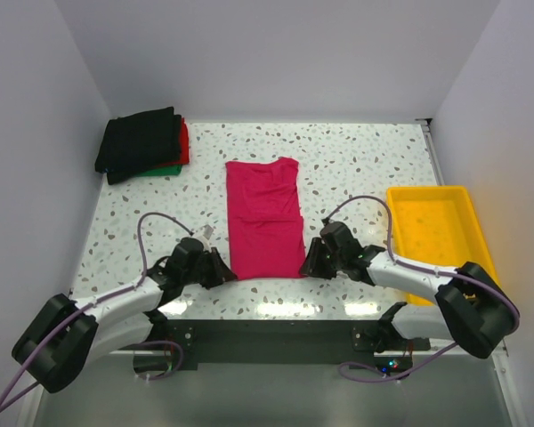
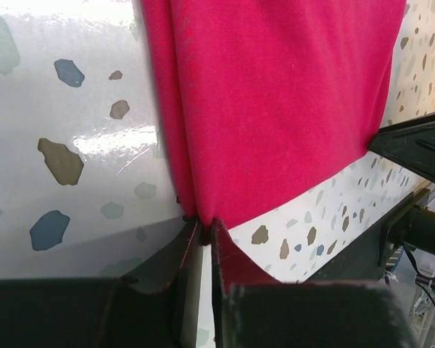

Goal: Fold and stack the t-shirts
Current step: Fold the tshirt

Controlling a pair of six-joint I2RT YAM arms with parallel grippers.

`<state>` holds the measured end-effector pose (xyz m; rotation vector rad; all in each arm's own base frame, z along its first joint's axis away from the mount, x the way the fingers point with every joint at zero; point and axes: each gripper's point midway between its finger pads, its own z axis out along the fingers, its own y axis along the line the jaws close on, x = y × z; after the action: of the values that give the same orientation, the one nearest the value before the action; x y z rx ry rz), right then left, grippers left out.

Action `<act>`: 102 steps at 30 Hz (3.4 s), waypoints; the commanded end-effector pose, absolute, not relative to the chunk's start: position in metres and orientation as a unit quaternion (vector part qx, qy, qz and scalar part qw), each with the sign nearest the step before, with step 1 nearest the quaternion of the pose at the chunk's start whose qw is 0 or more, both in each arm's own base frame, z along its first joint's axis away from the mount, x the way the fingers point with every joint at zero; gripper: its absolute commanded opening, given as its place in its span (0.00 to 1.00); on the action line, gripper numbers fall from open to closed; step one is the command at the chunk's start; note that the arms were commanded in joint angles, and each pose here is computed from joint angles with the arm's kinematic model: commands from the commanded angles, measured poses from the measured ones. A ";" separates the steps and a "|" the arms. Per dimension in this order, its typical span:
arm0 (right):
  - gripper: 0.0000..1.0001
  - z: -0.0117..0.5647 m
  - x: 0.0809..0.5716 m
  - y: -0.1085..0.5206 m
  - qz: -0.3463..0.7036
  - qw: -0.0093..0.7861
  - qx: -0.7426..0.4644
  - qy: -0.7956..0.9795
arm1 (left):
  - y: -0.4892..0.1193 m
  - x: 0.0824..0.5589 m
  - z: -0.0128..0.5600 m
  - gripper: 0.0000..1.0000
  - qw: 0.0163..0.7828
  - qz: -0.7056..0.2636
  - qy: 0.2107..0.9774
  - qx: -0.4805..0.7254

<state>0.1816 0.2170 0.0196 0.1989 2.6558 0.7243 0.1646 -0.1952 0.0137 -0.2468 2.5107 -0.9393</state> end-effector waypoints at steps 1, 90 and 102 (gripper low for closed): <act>0.32 0.013 0.181 0.218 0.264 0.186 0.077 0.943 | -0.191 0.158 0.002 0.13 0.216 -0.327 0.916 -0.090; 0.22 0.109 0.625 0.212 0.382 0.308 0.151 0.858 | -0.171 0.579 0.105 0.02 0.355 -0.381 0.839 -0.159; 0.51 0.157 0.582 0.216 0.339 0.340 0.101 0.871 | -0.164 0.551 0.175 0.42 0.412 -0.381 0.816 -0.140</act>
<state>0.5950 0.2001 0.0932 0.4010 2.3651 0.9049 0.5565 -0.1585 0.1178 -0.4420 2.1802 -0.9466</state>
